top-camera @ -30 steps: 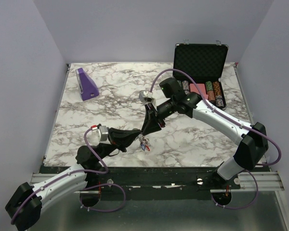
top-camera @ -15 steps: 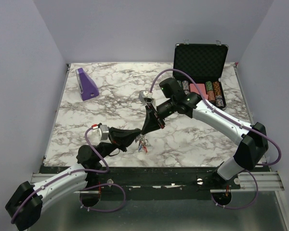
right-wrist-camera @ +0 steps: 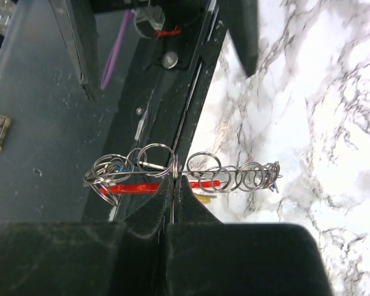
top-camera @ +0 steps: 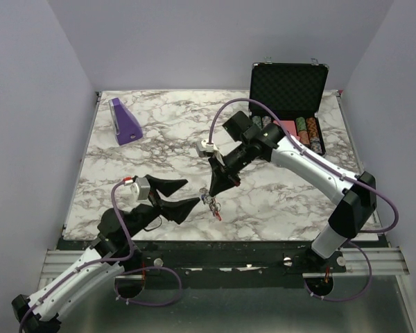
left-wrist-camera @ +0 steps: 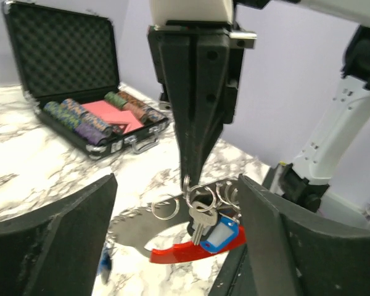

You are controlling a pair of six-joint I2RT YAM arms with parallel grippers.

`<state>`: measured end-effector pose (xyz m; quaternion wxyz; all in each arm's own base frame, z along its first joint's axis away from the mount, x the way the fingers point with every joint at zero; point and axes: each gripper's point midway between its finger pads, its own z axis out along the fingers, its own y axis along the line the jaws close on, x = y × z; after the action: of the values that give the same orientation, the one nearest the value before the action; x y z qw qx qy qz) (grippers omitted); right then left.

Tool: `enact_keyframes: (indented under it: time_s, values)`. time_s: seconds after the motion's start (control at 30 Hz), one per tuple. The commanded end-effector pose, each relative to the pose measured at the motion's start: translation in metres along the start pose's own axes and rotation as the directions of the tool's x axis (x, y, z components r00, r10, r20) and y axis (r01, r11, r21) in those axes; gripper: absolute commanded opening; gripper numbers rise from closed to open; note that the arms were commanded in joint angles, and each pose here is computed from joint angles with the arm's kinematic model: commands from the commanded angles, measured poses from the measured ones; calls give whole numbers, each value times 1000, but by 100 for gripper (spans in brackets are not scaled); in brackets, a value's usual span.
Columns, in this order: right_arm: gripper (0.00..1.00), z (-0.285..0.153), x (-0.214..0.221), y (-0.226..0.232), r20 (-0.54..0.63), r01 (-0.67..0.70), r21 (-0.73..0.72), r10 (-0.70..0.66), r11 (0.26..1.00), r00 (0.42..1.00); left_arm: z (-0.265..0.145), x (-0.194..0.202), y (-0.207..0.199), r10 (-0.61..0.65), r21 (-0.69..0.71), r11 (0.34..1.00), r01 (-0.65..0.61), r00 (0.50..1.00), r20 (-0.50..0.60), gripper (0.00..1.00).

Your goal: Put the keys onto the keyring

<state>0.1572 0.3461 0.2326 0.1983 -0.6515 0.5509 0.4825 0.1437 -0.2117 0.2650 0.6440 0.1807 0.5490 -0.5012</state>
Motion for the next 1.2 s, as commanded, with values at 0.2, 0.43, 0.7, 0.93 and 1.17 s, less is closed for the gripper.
enact_keyframes:
  time_s: [0.2, 0.43, 0.7, 0.93, 1.17]
  values:
    - [1, -6, 20, 11, -159, -9, -52, 0, 999, 987, 12, 43, 1, 34, 8, 999, -34, 915, -402, 98]
    - [1, -9, 23, 9, -208, -23, -63, 9, 998, 978, 23, 52, -8, 94, 122, 991, -48, 907, -409, 83]
    - [1, -11, 32, 6, -253, -26, -51, 12, 998, 967, 31, 47, -5, 78, 101, 994, -45, 931, -358, 72]
    - [1, -9, 34, 4, -291, -7, -38, -4, 999, 957, 30, 44, -3, 67, 81, 996, -42, 936, -345, 62]
    - [1, -5, 34, 6, -330, 8, -35, -19, 999, 944, 36, 55, -3, 37, 86, 996, -3, 916, -400, 55]
